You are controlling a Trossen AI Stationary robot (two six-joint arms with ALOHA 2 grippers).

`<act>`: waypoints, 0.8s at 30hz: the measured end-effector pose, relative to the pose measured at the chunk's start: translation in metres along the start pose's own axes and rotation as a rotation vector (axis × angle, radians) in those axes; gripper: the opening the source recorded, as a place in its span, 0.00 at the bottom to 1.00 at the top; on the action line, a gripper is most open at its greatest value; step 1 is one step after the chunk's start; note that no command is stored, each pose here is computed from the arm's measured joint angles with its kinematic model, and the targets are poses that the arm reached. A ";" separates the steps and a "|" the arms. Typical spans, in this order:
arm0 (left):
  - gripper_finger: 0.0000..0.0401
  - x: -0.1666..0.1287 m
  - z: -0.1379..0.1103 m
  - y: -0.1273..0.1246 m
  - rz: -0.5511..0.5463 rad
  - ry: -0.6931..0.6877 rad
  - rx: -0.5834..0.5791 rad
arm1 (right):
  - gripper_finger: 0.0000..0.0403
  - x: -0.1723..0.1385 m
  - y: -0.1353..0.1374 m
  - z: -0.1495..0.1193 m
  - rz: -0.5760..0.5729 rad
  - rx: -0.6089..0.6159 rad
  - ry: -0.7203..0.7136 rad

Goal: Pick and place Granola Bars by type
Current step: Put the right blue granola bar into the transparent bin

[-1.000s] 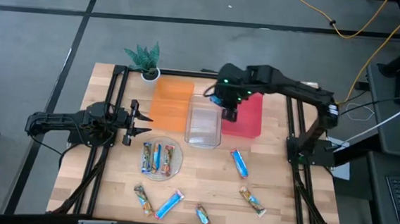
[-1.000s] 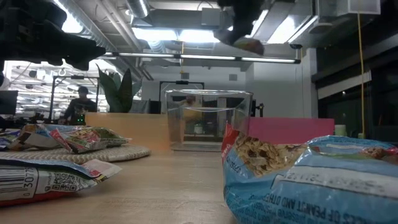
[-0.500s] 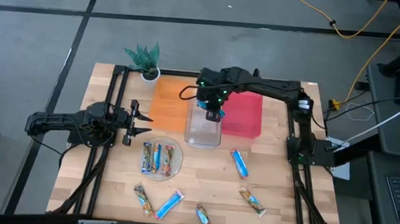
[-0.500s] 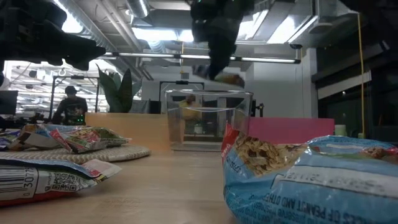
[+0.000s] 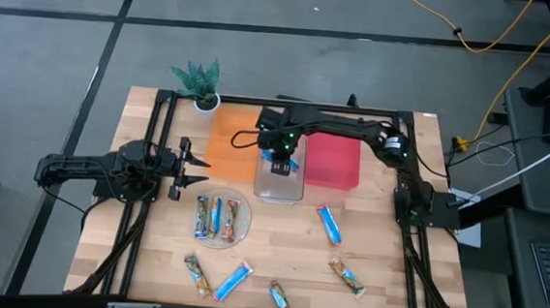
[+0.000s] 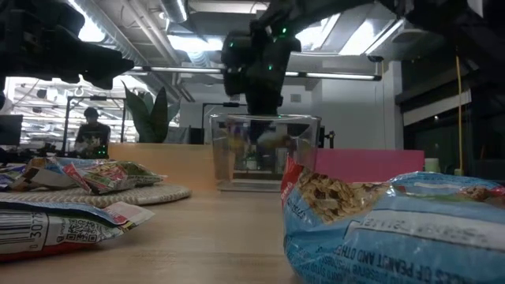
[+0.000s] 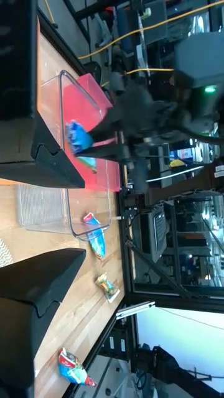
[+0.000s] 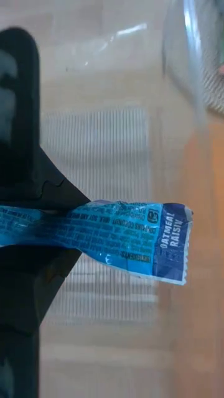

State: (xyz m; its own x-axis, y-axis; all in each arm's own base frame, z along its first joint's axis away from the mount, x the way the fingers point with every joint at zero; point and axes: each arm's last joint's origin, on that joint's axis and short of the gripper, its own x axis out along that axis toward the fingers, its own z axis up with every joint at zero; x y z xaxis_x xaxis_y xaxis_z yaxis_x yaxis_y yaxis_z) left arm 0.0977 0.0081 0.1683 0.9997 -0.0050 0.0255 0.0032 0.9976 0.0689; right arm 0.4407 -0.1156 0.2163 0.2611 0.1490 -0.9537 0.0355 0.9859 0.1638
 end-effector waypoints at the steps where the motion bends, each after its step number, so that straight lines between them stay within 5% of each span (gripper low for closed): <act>1: 0.40 0.000 0.000 0.000 0.000 0.000 0.000 | 0.17 0.004 -0.002 0.000 0.002 0.004 0.010; 11: 0.40 0.000 0.000 0.000 0.000 0.000 0.000 | 0.17 0.039 -0.015 0.000 -0.004 0.018 0.060; 24: 0.40 0.000 0.000 0.000 0.000 0.000 0.000 | 0.17 0.046 -0.027 -0.003 -0.027 0.042 0.056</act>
State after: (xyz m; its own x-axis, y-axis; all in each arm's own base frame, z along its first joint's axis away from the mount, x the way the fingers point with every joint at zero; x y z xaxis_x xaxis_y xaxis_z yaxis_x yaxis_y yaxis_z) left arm 0.0977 0.0081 0.1683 0.9997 -0.0052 0.0255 0.0035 0.9976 0.0685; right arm 0.4489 -0.1356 0.1673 0.2049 0.1272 -0.9705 0.0823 0.9858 0.1466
